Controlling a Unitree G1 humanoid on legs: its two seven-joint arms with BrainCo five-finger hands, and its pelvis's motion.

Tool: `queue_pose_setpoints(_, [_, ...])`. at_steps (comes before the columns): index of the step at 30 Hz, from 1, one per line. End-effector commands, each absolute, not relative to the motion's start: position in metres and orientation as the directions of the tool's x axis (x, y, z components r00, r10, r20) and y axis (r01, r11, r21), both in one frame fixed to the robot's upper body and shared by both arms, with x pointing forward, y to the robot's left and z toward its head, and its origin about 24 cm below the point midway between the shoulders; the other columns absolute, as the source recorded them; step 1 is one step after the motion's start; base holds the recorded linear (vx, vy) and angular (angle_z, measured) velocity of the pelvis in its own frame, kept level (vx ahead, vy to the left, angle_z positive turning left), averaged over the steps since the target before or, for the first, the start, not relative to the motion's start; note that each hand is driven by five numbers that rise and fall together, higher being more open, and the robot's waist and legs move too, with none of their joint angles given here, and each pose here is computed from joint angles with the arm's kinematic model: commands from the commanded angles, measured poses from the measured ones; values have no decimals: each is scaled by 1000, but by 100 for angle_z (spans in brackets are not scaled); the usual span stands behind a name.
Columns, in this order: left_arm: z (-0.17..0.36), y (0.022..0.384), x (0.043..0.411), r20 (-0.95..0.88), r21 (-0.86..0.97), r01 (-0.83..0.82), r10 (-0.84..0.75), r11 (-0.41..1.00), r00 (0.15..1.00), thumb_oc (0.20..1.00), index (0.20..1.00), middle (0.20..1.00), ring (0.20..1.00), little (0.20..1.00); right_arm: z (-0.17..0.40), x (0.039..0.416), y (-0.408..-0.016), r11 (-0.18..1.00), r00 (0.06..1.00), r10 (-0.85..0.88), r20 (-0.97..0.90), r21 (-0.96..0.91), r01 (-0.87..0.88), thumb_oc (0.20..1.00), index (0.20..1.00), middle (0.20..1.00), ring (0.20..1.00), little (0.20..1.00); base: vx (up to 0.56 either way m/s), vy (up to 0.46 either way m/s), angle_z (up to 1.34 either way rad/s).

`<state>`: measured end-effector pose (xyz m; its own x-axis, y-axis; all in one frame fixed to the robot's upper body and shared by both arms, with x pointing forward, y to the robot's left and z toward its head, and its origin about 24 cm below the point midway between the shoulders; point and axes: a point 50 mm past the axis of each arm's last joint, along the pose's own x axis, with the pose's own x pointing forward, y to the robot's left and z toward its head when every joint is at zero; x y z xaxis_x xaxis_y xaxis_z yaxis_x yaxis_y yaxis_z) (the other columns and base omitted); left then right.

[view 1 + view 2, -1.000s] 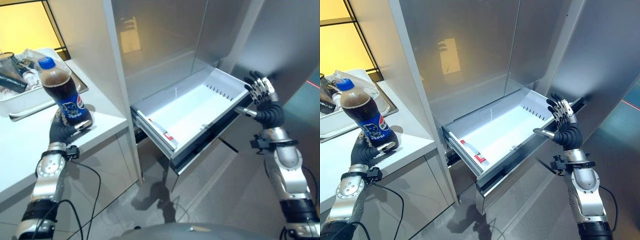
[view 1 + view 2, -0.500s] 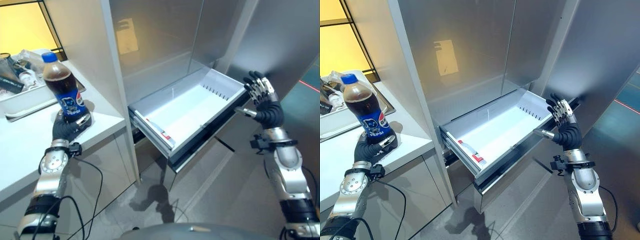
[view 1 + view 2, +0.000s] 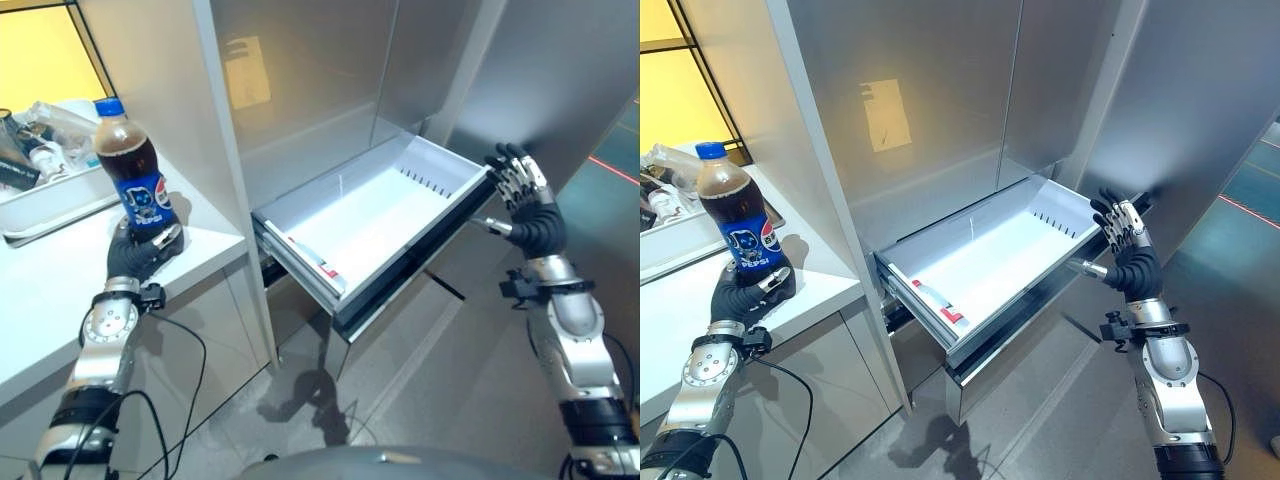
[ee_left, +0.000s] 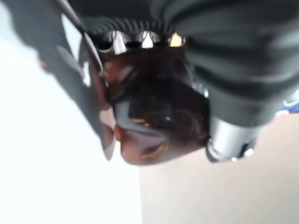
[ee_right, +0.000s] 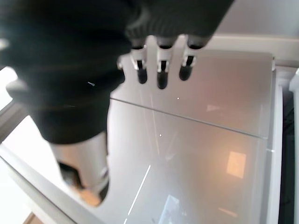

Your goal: Take the drinks into the refrigerator

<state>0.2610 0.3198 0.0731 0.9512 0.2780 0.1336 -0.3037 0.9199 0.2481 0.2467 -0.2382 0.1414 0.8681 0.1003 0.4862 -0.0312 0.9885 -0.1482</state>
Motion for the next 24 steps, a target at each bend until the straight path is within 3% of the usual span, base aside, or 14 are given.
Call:
queue_pose_setpoints(1, [134, 307, 305, 346, 193, -269, 191, 944, 919, 200, 200, 200, 200, 200, 166, 247, -235, 985, 803, 139, 579, -165, -51, 1000, 1000, 1000, 1000, 1000, 0, 0, 0])
queue_pose_setpoints(16, [166, 263, 267, 595, -19, -18, 26, 1000, 803, 200, 200, 200, 200, 200, 155, 245, -256, 980, 837, 40, 545, -185, 74, 1000, 1000, 1000, 1000, 1000, -11, 4, -5])
queue_pose_setpoints(24, [175, 248, 244, 663, -14, 95, -61, 995, 746, 200, 200, 200, 200, 200, 141, 241, -267, 968, 879, 21, 476, -231, 102, 1000, 1000, 1000, 1000, 1000, 0, 0, 0])
